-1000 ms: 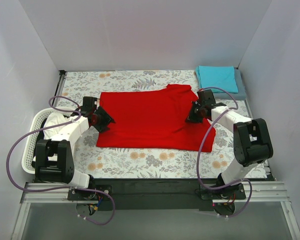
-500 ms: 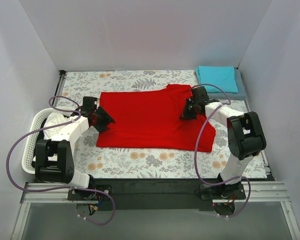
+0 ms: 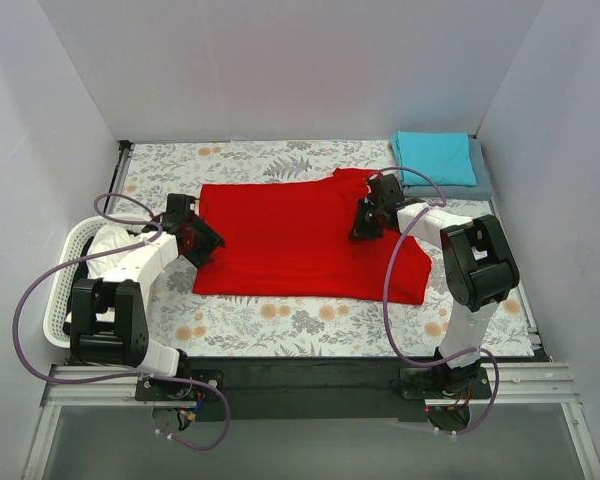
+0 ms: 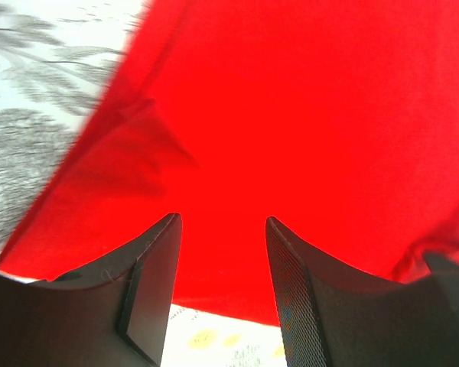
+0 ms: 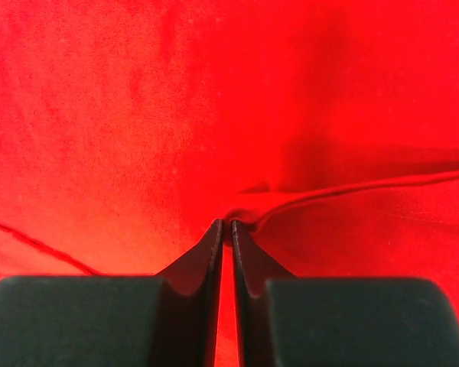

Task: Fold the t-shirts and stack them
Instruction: Fold the tshirt

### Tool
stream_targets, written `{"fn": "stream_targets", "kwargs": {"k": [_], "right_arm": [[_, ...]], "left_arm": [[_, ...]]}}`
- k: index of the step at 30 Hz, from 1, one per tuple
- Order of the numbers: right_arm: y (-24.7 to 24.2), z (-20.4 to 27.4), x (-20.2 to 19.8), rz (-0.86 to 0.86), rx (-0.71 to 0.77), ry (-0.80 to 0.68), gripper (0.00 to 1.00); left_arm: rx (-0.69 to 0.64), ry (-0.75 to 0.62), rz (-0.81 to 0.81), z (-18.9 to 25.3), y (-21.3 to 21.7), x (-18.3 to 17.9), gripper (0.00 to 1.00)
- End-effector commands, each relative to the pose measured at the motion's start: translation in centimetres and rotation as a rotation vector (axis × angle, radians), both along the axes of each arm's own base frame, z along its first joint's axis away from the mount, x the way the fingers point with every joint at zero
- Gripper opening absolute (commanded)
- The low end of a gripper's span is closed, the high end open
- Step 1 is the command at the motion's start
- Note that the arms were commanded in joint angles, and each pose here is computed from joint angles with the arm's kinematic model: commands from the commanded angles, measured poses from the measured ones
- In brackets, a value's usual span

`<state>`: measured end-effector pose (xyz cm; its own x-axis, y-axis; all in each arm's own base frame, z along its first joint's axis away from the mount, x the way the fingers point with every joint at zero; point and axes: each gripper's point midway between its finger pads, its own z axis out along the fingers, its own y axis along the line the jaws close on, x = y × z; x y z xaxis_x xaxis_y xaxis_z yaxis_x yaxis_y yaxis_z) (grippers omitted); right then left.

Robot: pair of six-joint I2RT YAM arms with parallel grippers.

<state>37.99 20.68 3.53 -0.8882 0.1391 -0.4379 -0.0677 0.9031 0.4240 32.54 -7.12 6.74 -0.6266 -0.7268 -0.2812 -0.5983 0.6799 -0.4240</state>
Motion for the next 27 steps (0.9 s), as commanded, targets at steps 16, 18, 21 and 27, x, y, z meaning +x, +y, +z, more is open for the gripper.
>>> {"fn": "stream_targets", "kwargs": {"k": [16, 18, 21, 27], "right_arm": [[1.1, 3.3, 2.2, 0.059, 0.028, -0.146, 0.16], [1.1, 3.3, 2.2, 0.064, 0.03, -0.146, 0.15], [1.2, 3.4, 2.2, 0.065, 0.04, -0.143, 0.15], [1.3, 3.6, 2.1, 0.067, 0.04, -0.148, 0.14]], "left_arm": [[0.151, 0.081, 0.352, -0.4, 4.4, 2.0, 0.37], [0.146, 0.102, 0.362, -0.9, 4.3, 1.9, 0.36], [0.141, 0.125, 0.374, -1.7, 4.2, 1.8, 0.33], [0.131, 0.145, 0.386, -2.2, 4.0, 1.8, 0.26]]}}
